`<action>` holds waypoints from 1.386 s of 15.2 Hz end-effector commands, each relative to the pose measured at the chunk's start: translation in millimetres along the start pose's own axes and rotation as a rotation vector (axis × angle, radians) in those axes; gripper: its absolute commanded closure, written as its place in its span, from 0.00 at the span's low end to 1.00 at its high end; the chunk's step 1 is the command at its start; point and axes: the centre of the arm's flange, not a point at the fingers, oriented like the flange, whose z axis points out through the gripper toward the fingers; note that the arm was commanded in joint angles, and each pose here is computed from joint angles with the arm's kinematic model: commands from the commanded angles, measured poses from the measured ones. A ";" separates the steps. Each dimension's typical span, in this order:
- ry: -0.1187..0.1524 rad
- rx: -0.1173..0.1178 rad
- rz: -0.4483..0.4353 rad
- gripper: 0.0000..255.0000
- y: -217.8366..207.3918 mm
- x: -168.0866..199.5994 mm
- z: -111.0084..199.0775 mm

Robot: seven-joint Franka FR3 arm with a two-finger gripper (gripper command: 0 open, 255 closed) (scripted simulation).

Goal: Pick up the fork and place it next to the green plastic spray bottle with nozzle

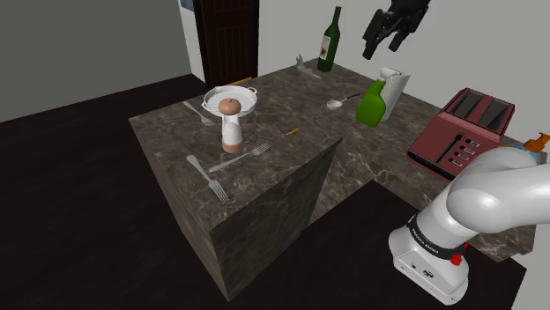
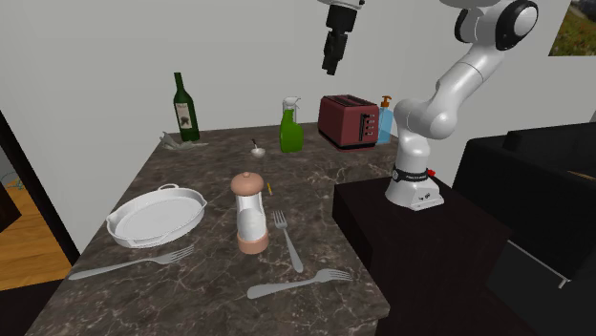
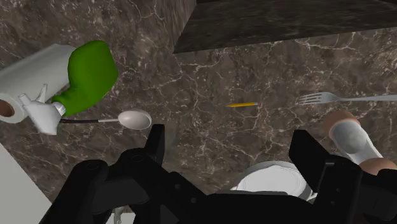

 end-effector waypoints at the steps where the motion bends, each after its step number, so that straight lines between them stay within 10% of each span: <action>1: 0.000 0.000 0.000 0.00 0.0 0.0 0.0; 21: -0.034 0.055 -0.063 0.00 -213.1 50.8 136.7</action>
